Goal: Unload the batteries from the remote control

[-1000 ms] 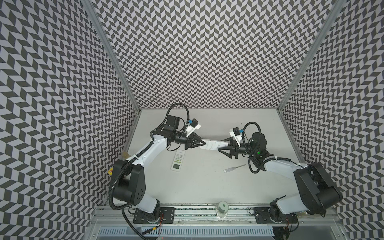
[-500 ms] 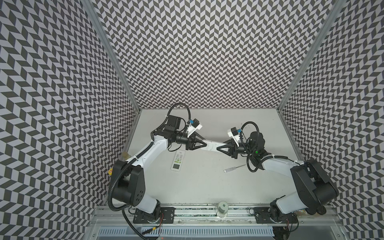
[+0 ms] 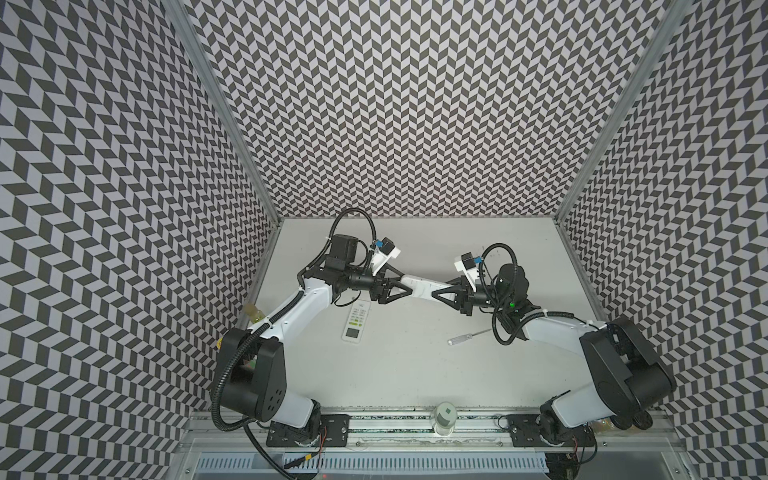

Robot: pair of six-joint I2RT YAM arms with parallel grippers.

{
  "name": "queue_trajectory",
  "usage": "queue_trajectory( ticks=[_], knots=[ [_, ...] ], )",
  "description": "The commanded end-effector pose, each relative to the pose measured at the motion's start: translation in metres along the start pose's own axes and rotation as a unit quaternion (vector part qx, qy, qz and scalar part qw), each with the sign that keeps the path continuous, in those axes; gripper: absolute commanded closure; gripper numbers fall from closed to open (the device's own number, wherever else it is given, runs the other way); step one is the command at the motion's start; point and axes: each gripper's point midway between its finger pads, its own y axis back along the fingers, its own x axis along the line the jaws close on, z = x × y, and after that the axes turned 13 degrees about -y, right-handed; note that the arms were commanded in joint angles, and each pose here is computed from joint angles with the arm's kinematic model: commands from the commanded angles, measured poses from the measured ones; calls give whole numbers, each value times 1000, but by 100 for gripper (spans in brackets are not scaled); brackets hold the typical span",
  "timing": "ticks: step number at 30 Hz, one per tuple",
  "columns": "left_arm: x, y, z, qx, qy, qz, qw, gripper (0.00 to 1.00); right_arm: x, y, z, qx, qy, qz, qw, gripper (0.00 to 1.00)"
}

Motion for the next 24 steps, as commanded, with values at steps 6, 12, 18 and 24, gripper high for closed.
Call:
queue_trajectory(
  ticks=[6, 12, 18, 24],
  knots=[
    [10, -16, 8, 5, 4, 33, 999, 30, 12, -3, 12, -23, 34, -2, 999, 100],
    [19, -15, 8, 18, 2, 62, 998, 39, 14, -4, 15, -27, 36, -4, 999, 100],
    [19, -13, 8, 18, 2, 64, 998, 44, 11, -4, 15, -28, 32, -6, 999, 100],
    [27, -11, 6, 25, 2, 83, 996, 50, 10, -5, 13, -24, 32, -6, 999, 100]
  ],
)
